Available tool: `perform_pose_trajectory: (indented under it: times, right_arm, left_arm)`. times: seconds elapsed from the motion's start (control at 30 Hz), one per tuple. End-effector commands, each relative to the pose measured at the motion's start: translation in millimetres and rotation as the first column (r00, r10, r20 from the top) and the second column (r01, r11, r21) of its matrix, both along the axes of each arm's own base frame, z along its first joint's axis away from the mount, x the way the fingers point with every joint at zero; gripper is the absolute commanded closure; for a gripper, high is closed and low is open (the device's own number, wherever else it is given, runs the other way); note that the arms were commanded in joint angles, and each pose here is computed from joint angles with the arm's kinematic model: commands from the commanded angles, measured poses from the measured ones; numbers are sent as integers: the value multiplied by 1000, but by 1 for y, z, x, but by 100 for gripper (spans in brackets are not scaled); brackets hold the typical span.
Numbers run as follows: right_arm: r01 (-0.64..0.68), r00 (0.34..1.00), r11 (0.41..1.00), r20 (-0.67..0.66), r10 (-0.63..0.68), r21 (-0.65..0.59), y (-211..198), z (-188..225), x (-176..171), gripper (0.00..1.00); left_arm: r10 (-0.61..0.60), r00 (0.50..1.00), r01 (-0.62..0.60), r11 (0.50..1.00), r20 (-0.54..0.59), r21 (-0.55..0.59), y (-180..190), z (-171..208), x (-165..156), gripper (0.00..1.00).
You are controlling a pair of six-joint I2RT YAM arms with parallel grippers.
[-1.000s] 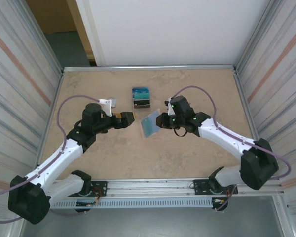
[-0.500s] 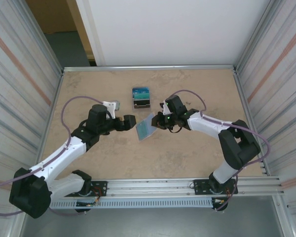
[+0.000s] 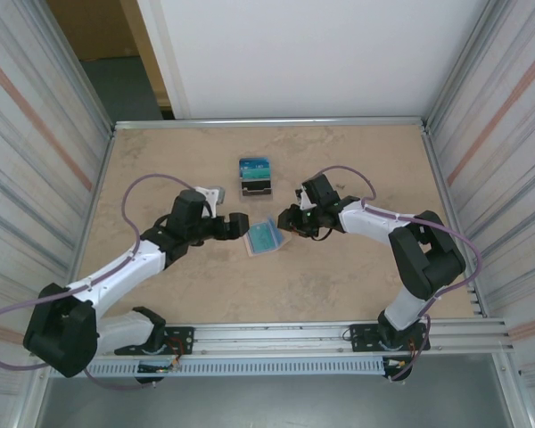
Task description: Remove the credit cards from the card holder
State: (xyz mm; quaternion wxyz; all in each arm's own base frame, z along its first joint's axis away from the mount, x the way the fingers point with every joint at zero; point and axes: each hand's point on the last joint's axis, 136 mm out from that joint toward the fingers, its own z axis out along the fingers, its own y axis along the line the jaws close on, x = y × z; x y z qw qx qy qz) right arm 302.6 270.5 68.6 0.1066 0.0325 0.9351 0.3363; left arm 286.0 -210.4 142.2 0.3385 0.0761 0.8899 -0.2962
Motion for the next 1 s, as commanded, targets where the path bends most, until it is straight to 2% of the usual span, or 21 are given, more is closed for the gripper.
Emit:
perform_pose_trajectory:
  times: [0.0,0.27,0.43,0.6,0.7,0.83,0.97]
  right_arm:
    - [19,1000,997,-19,-21,-77,-20,-13,-7,63]
    - [50,999,993,-6,-51,-109,-33,-12,-5,58]
    - [88,996,981,31,-83,-176,-50,-7,-3,53]
    - [138,988,952,105,-113,-275,-70,5,-6,52]
    - [137,982,929,169,-82,-344,-72,16,-11,53]
    - [79,967,910,253,29,-408,-50,38,-19,54]
    - [-9,948,897,281,148,-442,-16,47,-28,56]
  left_arm:
    - [6,1000,-6,998,13,65,2,-4,1,14]
    - [3,999,3,989,-38,150,1,-34,0,35]
    - [3,997,8,990,-74,142,-5,-47,0,37]
    - [49,995,-36,989,-85,145,-1,-52,5,36]
    - [85,993,-71,985,-87,154,4,-52,8,34]
    - [159,982,-141,975,-97,173,20,-55,10,27]
    - [232,967,-212,962,-104,172,37,-56,10,18]
